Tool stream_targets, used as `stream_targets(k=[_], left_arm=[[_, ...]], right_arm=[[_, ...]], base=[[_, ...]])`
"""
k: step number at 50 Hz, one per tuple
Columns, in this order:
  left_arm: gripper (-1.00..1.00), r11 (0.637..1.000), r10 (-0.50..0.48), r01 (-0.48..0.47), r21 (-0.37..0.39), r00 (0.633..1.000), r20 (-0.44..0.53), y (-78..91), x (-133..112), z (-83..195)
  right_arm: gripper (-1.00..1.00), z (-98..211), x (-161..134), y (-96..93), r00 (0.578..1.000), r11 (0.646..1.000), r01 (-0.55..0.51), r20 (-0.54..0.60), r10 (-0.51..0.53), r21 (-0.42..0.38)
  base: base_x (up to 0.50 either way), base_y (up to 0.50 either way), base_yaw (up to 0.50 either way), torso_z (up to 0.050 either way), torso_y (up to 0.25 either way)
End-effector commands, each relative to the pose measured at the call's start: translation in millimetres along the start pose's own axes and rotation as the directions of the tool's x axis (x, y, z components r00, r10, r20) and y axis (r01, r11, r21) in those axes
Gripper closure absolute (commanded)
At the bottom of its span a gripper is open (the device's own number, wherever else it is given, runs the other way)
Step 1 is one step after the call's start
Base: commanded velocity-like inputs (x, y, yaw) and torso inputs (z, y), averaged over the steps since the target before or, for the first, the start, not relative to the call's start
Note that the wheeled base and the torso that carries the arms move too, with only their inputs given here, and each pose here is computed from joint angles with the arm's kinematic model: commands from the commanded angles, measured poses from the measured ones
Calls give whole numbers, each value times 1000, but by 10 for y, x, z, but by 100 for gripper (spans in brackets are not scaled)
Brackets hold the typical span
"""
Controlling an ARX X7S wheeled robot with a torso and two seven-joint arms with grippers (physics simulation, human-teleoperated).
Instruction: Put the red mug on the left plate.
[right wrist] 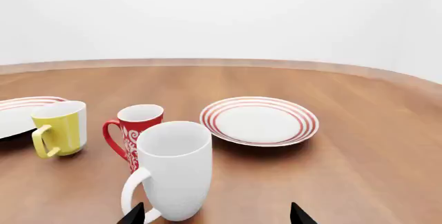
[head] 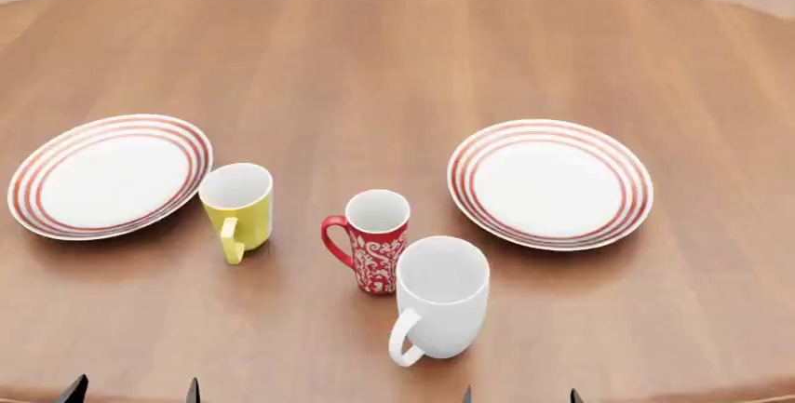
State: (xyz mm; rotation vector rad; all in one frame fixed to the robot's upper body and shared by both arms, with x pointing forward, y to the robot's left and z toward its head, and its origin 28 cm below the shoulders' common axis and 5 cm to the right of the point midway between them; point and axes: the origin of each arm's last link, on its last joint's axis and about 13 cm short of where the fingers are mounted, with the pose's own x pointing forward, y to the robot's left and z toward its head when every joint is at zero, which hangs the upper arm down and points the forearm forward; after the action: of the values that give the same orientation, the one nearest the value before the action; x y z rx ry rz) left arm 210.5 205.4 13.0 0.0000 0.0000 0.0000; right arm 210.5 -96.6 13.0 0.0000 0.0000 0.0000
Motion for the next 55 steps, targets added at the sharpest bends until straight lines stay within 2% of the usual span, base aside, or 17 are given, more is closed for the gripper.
stream_targets(k=[1,2,14,34,35,45,55], left_arm=[[-100,998,29,-32,49,998,58,3,-69,90],[-100,997,49,-53,58,996,74,1,-95,140],[-100,997,25,-32,68,995,101,-32,-215,249],[-100,997,13,-20,80,995,96,-29,-209,243],[-100,994,27,-38,104,994,101,-26,-205,241],[-100,995,6,-15,100,995,95,-61,-217,236],[-100,996,19,-27,88,996,91,-22,-207,232]], right_arm=[[-100,42,-42,11,1000,1000,7,14,-7,-27],[-100,99,-69,9,1000,1000,10,12,-9,-4],[-100,334,-199,42,996,1000,-3,92,6,-29],[-100,347,-216,73,994,999,-32,103,35,-29],[-100,347,-216,74,994,999,-33,103,36,-31],[-100,353,-221,76,994,999,-40,103,43,-28],[-100,346,-221,68,994,999,-41,101,44,-24]], base=[[0,0,0,0,0],[0,0,0,0,0],[9,11,0,0,0],[280,322,0,0,0],[348,438,0,0,0],[358,437,0,0,0],[359,437,0,0,0]])
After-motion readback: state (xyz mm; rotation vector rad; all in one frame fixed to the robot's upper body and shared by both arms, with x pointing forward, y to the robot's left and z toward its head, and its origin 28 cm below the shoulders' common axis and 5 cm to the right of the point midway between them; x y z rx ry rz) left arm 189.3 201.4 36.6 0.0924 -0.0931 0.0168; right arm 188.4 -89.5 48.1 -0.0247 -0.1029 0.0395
